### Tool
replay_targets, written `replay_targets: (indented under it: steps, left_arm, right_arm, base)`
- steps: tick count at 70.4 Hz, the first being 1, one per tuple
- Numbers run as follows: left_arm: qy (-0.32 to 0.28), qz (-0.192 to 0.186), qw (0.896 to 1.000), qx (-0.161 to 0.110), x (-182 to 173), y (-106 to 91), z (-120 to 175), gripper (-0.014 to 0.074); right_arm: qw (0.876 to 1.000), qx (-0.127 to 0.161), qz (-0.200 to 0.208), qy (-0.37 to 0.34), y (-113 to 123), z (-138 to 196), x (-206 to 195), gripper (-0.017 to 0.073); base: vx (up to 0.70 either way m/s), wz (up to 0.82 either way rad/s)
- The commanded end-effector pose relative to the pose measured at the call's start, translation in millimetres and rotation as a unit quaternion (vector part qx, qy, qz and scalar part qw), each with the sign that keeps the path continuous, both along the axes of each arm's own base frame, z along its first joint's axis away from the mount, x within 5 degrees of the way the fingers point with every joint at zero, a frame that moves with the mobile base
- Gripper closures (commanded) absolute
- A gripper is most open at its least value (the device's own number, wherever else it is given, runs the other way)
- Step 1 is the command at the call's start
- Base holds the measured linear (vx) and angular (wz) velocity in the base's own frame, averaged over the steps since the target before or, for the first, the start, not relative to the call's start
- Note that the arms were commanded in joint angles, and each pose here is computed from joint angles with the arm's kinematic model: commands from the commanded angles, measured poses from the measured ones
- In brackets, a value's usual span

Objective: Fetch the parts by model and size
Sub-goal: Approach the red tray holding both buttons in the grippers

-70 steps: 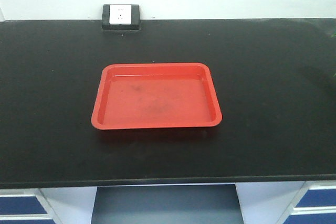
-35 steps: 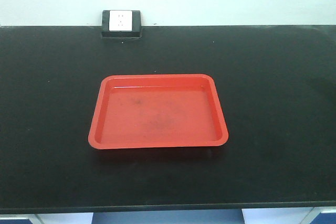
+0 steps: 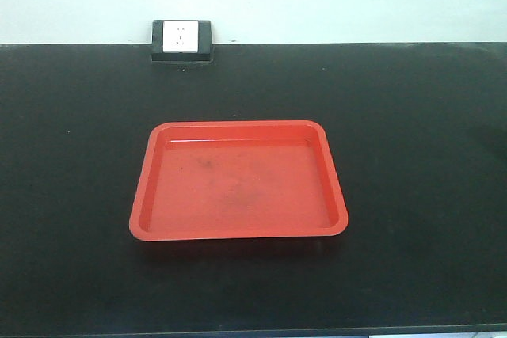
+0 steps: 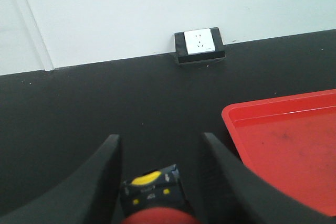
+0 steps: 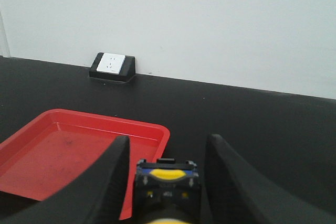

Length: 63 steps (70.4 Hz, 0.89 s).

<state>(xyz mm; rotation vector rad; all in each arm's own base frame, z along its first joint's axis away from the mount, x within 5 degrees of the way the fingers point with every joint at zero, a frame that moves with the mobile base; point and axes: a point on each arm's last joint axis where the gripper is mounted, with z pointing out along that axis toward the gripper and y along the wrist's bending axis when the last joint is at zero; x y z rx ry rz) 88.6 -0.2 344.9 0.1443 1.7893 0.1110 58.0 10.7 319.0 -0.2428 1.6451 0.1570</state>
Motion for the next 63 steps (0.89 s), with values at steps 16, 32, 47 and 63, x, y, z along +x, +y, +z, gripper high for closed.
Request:
replay_targets:
  steps: [16,32,47,63]
  left_arm:
    - [-0.046,-0.011,0.999,-0.002,1.0,-2.0,14.1,0.06]
    - [-0.046,-0.011,0.999,-0.002,1.0,-2.0,14.1,0.06]
    - [-0.045,-0.011,0.999,-0.002,1.3,-2.1,14.0,0.06]
    - [-0.048,-0.011,0.999,-0.003,0.3,-1.9,14.4,0.06]
  right_arm:
    - [0.999,0.002,0.009,-0.049,1.8,15.2,0.2,0.0564]
    - [0.999,0.002,0.009,-0.049,1.8,15.2,0.2,0.0564]
    - [0.999,0.0,0.009,-0.046,2.3,14.8,1.6,0.0564]
    - [0.999,0.001,0.009,-0.046,2.3,14.9,1.5,0.0564]
  base:
    - [0.03,0.02]
    - [0.04,0.02]
    - [0.03,0.05]
    - [-0.01,-0.01]
